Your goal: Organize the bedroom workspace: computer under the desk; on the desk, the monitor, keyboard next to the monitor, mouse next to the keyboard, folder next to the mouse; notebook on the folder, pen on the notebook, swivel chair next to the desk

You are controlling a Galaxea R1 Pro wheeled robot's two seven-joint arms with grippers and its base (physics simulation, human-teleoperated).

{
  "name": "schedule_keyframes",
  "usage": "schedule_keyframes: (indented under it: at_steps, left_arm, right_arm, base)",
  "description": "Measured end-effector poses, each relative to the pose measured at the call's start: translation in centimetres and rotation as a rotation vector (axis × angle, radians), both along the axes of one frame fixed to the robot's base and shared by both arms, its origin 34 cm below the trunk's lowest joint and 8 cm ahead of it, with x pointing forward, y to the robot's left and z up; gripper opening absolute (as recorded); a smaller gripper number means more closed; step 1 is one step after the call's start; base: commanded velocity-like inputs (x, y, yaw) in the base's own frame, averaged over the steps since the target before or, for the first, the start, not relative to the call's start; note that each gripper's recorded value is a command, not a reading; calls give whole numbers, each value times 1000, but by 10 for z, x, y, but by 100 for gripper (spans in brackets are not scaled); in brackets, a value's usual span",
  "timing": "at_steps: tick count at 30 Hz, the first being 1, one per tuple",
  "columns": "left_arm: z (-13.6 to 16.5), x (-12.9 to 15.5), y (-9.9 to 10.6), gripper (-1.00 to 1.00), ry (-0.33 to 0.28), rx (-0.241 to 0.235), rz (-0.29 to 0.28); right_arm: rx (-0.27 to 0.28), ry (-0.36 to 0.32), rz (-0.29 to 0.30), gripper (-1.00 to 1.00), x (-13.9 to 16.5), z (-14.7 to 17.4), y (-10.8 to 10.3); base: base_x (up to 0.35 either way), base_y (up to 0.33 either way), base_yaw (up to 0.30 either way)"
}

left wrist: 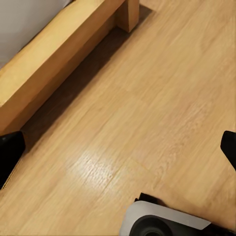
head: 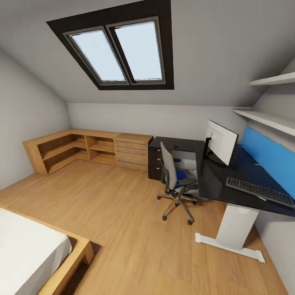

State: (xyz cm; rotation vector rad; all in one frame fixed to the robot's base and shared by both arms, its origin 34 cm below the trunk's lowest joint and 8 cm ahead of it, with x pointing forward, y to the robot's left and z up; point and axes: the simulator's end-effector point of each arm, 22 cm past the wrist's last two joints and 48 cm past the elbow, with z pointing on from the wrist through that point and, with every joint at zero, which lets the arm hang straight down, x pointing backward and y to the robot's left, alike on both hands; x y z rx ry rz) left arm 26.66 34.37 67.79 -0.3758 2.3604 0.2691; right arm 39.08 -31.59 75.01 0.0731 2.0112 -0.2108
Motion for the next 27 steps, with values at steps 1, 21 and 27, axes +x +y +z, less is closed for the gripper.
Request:
schedule_keyframes:
  at_steps: [1,21,27]
  left_arm:
    - [0,0,0,100,1,0,0]
    - [1,3,-1,100,-6,-2,0]
    - [1,4,-1,100,-10,-2,-1]
  right_arm:
    - [0,0,0,100,0,0,0]
    - [-1,-6,-4,100,2,2,-2]
    - [-1,-8,-3,100,3,3,-1]
  base:
    - [0,323,0]
    - [204,146,-236]
    - [291,221,-277]
